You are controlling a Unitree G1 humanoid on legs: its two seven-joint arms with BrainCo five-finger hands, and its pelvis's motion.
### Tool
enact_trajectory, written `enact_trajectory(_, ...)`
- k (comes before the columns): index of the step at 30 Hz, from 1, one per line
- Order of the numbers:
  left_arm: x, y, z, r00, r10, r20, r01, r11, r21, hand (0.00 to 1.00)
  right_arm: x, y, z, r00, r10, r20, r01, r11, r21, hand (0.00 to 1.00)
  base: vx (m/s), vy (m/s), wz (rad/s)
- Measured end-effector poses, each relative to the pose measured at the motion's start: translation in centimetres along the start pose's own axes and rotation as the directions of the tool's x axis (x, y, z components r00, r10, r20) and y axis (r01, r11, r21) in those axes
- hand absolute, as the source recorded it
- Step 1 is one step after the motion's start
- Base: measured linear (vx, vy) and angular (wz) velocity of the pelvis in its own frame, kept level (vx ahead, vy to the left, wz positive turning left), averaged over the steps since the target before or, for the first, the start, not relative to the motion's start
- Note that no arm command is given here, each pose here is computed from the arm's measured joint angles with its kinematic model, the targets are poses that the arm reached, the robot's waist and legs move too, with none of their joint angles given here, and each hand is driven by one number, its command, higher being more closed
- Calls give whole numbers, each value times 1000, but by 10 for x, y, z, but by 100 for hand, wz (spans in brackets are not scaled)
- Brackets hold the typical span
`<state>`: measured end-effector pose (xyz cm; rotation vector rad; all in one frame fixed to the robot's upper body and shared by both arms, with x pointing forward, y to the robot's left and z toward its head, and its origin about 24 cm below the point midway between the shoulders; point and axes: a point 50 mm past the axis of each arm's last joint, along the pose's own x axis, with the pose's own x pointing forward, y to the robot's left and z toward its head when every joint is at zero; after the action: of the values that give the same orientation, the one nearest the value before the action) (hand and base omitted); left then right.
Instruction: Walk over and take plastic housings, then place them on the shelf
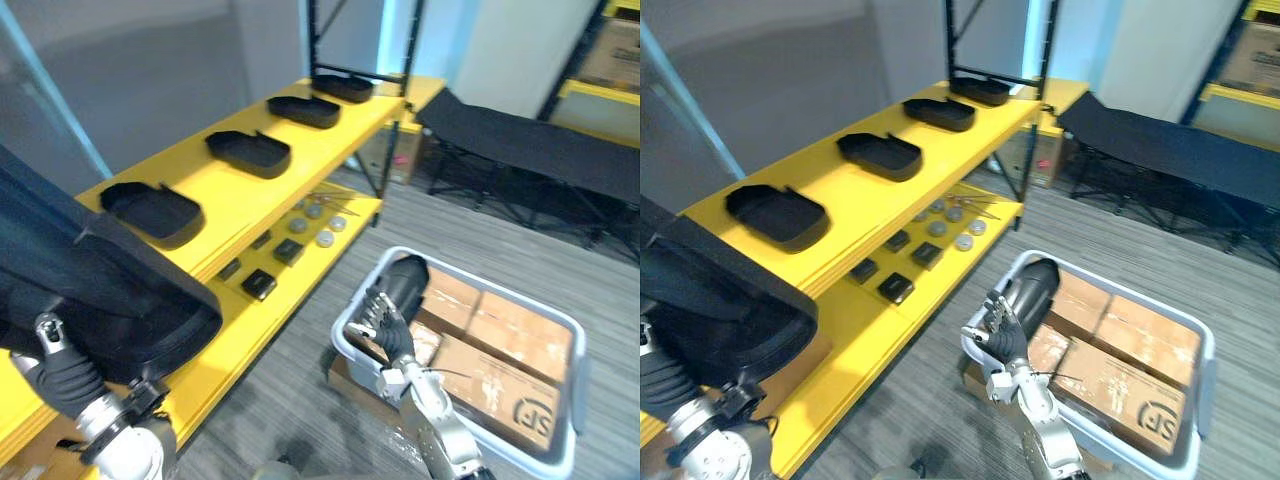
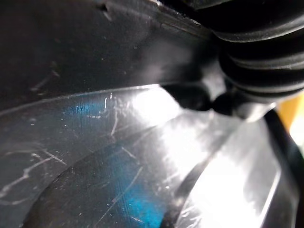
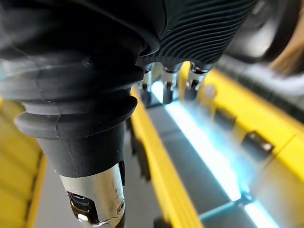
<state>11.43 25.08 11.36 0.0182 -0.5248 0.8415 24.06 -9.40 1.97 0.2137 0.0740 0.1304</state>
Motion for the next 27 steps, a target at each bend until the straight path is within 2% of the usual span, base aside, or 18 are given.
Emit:
enact_trajectory(3,2,-9,0,997,-76,2,76,995,-64,100,-6,-11,1,996,-91,9,91,996,11,0,39,-66,111)
enact_trajectory(5,3,-17,0,992,-125,14,125,988,-95,100,-11,-32,4,982,-188,19,188,982,18,0,94,-80,68)
enact_trajectory(11,-2,-24,-6,981,-190,-32,187,978,-94,100,-16,-57,8,970,-241,33,242,970,-22,0,23,-41,46)
enact_trajectory(14,-7,-35,-7,952,-305,-34,298,945,-135,100,-34,-74,3,950,-312,17,313,950,-14,0,-25,-14,125)
enact_trajectory(15,-10,-41,-10,938,-344,-49,330,926,-185,100,-43,-83,4,939,-343,27,343,939,-21,0,-20,5,158)
enact_trajectory(18,-17,-51,-16,918,-388,-83,353,894,-276,100,-53,-100,14,921,-379,87,384,922,-56,0,20,118,107)
enact_trajectory(27,-11,-54,-14,915,-399,-57,368,886,-282,100,-27,-67,26,941,-281,188,281,959,29,0,5,106,7)
